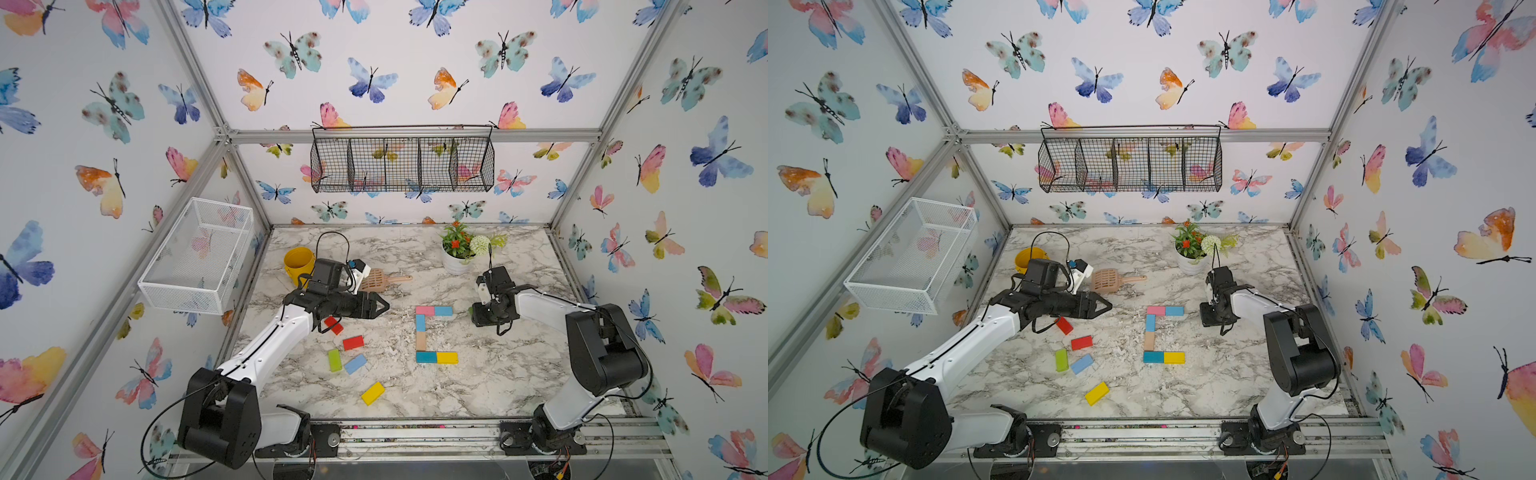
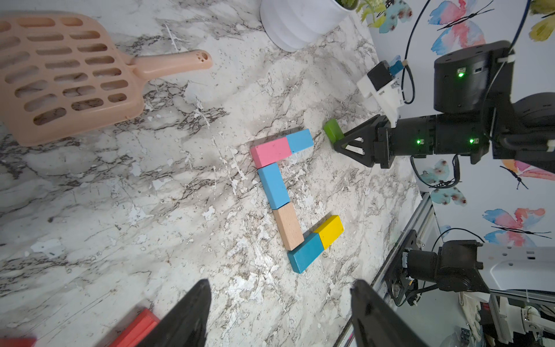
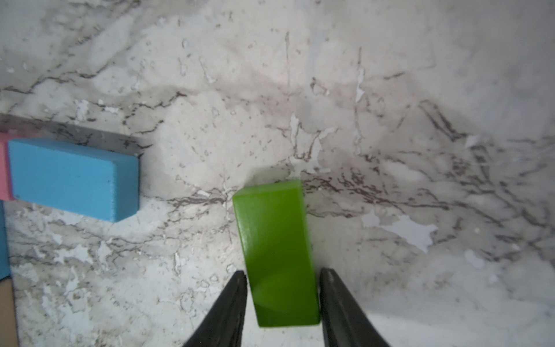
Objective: Assemble the letter c with building blocks
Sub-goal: Place the building block at the center of the board.
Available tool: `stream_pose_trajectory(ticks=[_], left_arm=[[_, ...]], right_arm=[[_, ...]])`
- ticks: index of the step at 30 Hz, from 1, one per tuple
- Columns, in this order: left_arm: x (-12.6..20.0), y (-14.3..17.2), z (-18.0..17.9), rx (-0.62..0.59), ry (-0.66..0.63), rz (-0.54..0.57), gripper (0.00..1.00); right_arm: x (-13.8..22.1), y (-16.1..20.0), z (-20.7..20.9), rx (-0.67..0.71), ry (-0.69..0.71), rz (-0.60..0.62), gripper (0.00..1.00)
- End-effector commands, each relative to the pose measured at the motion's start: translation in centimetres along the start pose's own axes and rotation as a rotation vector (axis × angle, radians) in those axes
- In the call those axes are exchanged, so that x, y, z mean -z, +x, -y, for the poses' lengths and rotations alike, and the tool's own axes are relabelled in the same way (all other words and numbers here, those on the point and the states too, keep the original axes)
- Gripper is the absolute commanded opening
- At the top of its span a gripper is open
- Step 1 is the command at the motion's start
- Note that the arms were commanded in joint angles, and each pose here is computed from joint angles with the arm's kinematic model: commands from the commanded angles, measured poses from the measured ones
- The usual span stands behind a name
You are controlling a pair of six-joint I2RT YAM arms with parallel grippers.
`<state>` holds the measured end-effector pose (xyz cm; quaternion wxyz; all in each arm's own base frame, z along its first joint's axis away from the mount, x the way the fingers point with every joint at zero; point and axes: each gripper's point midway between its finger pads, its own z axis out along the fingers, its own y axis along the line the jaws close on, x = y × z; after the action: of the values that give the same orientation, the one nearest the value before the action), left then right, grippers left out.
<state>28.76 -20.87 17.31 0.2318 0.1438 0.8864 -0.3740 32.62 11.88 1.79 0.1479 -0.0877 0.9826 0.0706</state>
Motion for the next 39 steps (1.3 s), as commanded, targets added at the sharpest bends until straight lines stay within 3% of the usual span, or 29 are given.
stream_pose_trajectory(ticks=[1, 10, 24, 31, 35, 39], left_arm=[[-0.2, 0.2, -0.1, 0.005, 0.019, -0.005, 0.74], [-0.2, 0.3, -0.2, 0.011, 0.019, -0.005, 0.74], [-0.2, 0.3, -0.2, 0.013, 0.022, -0.005, 0.74], [-0.2, 0.4, -0.6, 0.016, 0.008, -0.004, 0.74], [-0.3, 0.3, -1.0, 0.018, -0.014, 0.0, 0.74], [0.0, 0.3, -2.1, 0.028, -0.084, 0.003, 0.74]], right_arm=[[-0.4, 0.4, 0.5, -0.031, 0.036, -0.016, 0.39], [0.1, 0.9, 1.0, -0.082, 0.066, -0.006, 0.35], [0.3, 1.4, 1.1, -0.051, 0.069, -0.028, 0.35], [1.9, 0.0, 0.3, -0.053, 0.032, 0.025, 0.64], [4.0, -0.9, -0.5, -0.058, -0.011, 0.084, 0.66], [6.4, -1.5, -3.2, -0.053, -0.162, 0.175, 0.64]])
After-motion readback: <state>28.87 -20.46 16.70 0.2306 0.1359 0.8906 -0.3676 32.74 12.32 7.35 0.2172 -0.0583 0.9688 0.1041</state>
